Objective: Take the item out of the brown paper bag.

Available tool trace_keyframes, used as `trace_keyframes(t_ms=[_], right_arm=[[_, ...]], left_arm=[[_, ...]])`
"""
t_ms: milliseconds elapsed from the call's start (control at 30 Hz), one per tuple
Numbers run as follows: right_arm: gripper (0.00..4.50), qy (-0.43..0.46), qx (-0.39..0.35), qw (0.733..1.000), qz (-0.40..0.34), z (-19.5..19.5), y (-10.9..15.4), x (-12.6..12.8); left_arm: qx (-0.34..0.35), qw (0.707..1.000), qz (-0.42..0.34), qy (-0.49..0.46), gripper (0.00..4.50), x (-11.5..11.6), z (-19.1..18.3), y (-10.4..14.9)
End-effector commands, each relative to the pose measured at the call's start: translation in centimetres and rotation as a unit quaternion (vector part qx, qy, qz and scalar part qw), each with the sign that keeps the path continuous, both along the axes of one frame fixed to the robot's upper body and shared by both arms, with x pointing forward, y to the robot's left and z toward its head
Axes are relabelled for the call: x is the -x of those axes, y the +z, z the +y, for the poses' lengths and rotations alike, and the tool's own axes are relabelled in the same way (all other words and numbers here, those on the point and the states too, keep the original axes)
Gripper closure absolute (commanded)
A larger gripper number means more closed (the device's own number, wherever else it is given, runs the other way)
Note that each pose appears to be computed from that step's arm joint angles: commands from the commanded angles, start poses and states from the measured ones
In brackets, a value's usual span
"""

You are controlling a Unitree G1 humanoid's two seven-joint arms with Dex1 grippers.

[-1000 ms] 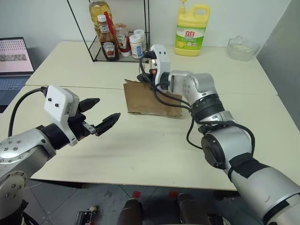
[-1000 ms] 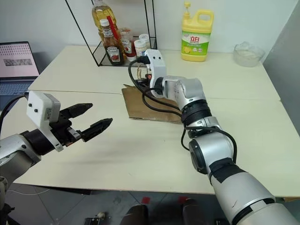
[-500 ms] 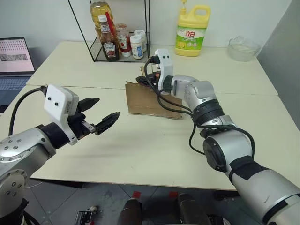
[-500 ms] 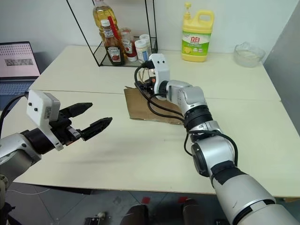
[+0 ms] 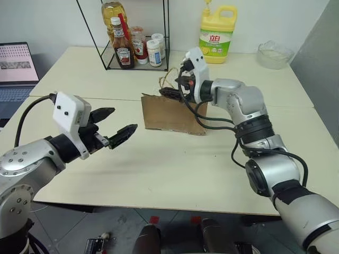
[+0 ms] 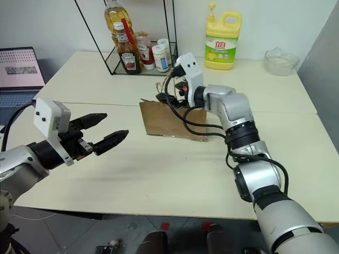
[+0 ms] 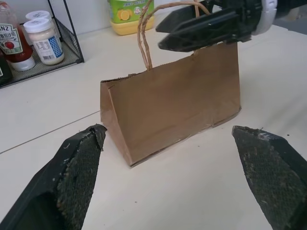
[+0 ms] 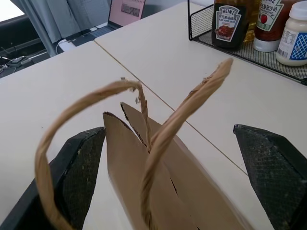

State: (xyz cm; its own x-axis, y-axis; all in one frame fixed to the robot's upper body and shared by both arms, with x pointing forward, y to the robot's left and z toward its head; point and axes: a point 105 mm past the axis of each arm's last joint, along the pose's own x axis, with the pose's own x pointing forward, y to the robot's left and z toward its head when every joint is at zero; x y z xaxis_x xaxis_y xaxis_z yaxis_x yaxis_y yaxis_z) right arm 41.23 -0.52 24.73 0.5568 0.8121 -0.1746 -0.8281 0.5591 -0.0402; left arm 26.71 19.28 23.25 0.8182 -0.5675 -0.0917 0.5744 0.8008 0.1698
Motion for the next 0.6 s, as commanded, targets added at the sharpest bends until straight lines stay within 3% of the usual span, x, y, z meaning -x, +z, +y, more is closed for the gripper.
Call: trace_keyframes(t_ms=[33,367,600], right_arm=[[0.02,0.032,0.013,0.999,-0.030,-0.1,1.5,1.0],[0.02,0.063,0.051,0.997,-0.008,-4.5,0.5,4.2],[0.02,-0.041,0.039,0.991,-0.121,-7.7,1.8,4.2]], left_arm=[[-0.013,1.000,-0.021,-0.010,0.00,0.1,-0.2,1.0],[-0.028,0.999,0.009,-0.041,0.00,-1.4,1.2,-0.2],[-0.017,0.997,-0.055,-0.059,0.00,-7.4,0.8,2.5]])
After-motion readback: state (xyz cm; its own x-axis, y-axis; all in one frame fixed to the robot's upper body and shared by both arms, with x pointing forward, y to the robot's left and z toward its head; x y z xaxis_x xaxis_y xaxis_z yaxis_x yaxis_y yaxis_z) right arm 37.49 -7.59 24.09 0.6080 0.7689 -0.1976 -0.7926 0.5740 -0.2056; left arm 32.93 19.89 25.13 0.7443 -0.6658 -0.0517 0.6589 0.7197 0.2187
